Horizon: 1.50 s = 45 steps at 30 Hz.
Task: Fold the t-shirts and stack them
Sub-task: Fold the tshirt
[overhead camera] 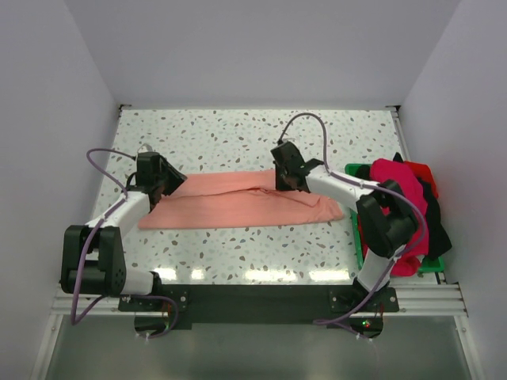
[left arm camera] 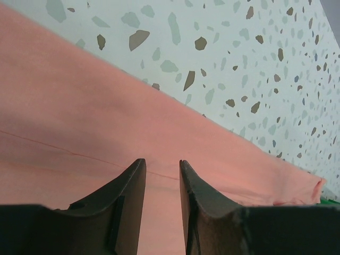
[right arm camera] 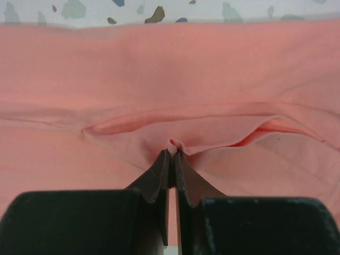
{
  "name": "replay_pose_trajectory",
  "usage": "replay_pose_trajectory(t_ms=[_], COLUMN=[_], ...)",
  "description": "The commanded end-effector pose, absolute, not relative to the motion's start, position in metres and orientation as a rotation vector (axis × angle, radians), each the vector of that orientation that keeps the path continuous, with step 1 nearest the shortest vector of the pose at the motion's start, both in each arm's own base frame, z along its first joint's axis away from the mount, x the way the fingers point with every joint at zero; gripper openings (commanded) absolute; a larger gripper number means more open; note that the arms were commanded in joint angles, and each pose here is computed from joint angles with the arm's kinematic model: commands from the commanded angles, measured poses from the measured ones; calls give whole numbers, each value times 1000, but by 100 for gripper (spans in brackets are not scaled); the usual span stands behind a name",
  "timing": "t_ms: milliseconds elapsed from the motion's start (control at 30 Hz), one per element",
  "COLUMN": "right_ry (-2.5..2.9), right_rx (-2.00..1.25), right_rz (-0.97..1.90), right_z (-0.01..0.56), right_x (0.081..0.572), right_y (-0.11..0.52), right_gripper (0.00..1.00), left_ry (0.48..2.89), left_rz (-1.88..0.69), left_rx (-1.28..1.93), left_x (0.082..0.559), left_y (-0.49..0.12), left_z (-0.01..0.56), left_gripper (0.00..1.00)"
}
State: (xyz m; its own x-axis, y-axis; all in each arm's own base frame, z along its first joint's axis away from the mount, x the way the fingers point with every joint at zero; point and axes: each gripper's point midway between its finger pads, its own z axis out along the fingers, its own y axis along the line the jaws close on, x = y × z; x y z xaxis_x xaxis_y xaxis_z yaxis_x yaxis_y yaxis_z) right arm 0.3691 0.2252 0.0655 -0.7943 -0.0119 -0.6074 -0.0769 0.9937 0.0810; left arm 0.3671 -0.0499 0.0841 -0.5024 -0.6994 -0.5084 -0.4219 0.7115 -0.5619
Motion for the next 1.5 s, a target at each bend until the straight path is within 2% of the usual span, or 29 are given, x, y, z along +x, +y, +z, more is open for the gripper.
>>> replay_pose_trajectory(t_ms=[0, 133, 467, 567, 667, 767, 1000, 1133, 1467], right_ry=[2416, 2409, 2356, 2349, 2329, 2304, 2248, 2349, 2531], right_rx=[8, 39, 99, 82, 65, 48, 63, 67, 188], right_rz=[290, 382, 474, 481, 498, 519, 397, 260, 231], right_z=[82, 72, 62, 66, 79, 99, 139, 111, 30], right_x=[359, 335, 328, 327, 325, 318, 308, 317, 321], right_y=[248, 264, 289, 293, 293, 286, 246, 224, 188], right_gripper=[2, 2, 6, 13, 27, 35, 44, 44, 44], left_ry=[2135, 2133, 2135, 2137, 2140, 2137, 2129, 2183, 2305], left_rz=[-498, -501, -519, -529, -542, -544, -531, -479, -277], left_rx=[-793, -793, -791, -793, -789, -785, -786, -768, -877], left_x=[375, 375, 372, 372, 372, 372, 379, 387, 351], left_y=[-53, -53, -56, -57, -59, -59, -58, -63, -47], left_z=[91, 90, 87, 86, 85, 88, 95, 82, 21], left_gripper=[36, 36, 36, 36, 37, 38, 41, 40, 35])
